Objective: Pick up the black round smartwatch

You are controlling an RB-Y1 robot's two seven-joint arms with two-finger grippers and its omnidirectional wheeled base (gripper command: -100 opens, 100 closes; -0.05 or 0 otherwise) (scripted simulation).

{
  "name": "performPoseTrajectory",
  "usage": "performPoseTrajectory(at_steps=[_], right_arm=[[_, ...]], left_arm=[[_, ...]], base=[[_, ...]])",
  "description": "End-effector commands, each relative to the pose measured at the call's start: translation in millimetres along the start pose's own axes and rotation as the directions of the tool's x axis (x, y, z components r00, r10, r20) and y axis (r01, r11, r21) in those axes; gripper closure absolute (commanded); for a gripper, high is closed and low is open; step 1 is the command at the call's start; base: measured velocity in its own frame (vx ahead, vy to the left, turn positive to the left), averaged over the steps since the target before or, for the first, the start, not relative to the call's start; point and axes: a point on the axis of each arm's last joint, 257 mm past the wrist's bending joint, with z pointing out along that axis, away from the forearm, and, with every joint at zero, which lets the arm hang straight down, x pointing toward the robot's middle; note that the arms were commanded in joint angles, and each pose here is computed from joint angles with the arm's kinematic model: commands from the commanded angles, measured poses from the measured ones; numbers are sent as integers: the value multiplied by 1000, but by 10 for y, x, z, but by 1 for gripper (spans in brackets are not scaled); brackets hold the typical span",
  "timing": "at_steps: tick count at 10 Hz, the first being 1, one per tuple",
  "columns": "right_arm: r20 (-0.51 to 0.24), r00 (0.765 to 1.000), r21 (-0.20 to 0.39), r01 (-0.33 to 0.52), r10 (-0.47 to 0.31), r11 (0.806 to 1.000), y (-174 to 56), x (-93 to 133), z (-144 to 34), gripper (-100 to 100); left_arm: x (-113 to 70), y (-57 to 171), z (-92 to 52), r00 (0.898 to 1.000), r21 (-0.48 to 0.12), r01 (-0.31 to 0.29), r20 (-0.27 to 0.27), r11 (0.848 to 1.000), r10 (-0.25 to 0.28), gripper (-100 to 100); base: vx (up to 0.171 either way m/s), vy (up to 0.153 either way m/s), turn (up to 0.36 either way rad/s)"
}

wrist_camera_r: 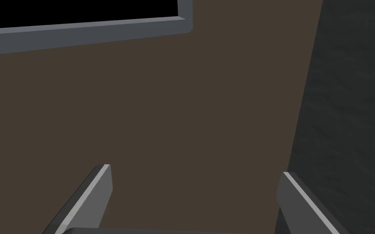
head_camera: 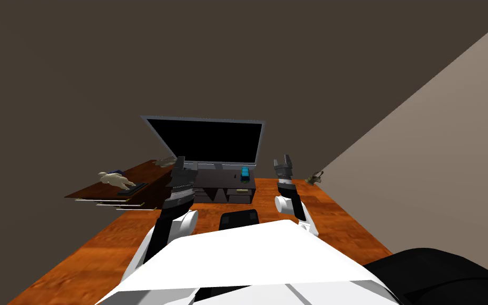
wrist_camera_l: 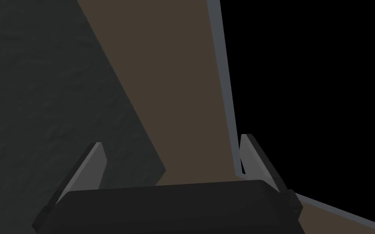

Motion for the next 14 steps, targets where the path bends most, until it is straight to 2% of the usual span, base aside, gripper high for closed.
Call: performPoseTrajectory(at_steps=[1, 5, 8, 9, 12, 14], right_arm=[[0, 1000, 0, 0, 0, 1000, 0, 0, 0, 0], [0, 1000, 0, 0, 0, 1000, 0, 0, 0, 0], [0, 1000, 0, 0, 0, 1000, 0, 0, 0, 0], [0, 1000, 0, 0, 0, 1000, 0, 0, 0, 0], [0, 1000, 0, 0, 0, 1000, 0, 0, 0, 0], [0, 1000, 0, 0, 0, 1000, 0, 0, 0, 0]], left_arm=[[52, 142, 0, 999, -32, -19, -43, 999, 18, -100], [93, 589, 5, 994, -133, -55, -96, 990, 43, -100], [75, 1030, 2, 992, -232, -81, -114, 969, 55, -100], [73, 1042, -1, 992, -237, -81, -114, 968, 55, -100], [27, 1536, -25, 991, -351, -103, -120, 931, 64, -100], [-11, 1855, -44, 990, -426, -114, -121, 897, 69, -100]], base=[[3, -4, -62], [5, -5, -81], [8, -7, -106], [6, -3, -34], [9, -7, -119], [14, -7, -133]])
